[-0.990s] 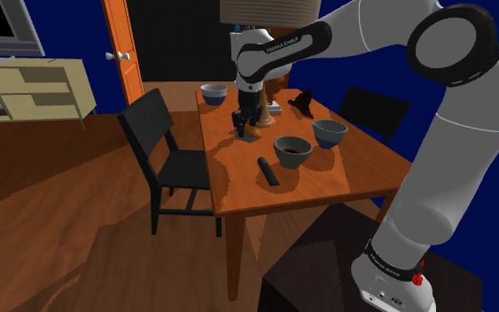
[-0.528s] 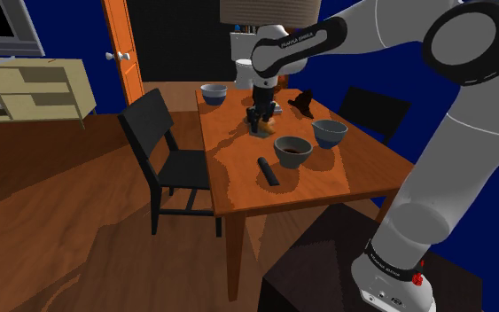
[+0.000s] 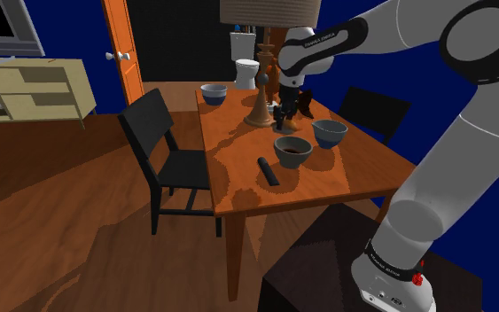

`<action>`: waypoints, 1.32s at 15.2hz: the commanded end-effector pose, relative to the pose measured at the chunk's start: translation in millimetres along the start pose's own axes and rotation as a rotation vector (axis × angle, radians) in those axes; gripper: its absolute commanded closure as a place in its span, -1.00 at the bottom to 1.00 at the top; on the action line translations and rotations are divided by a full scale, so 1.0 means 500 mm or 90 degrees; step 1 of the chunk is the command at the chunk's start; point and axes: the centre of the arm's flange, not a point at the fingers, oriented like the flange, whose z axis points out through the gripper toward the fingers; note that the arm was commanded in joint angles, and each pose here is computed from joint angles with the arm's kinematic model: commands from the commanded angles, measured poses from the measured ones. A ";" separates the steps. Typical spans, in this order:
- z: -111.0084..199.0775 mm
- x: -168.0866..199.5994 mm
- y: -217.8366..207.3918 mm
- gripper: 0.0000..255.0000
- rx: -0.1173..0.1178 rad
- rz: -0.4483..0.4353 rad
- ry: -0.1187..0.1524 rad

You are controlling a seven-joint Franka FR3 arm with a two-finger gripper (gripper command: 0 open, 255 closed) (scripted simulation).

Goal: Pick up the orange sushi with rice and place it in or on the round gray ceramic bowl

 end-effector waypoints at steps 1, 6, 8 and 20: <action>-0.005 -0.028 0.043 1.00 0.000 -0.001 0.000; 0.025 -0.060 0.105 1.00 0.000 -0.001 0.000; 0.046 -0.061 0.105 1.00 0.000 -0.001 0.000; 0.137 -0.062 0.106 1.00 0.000 -0.001 0.000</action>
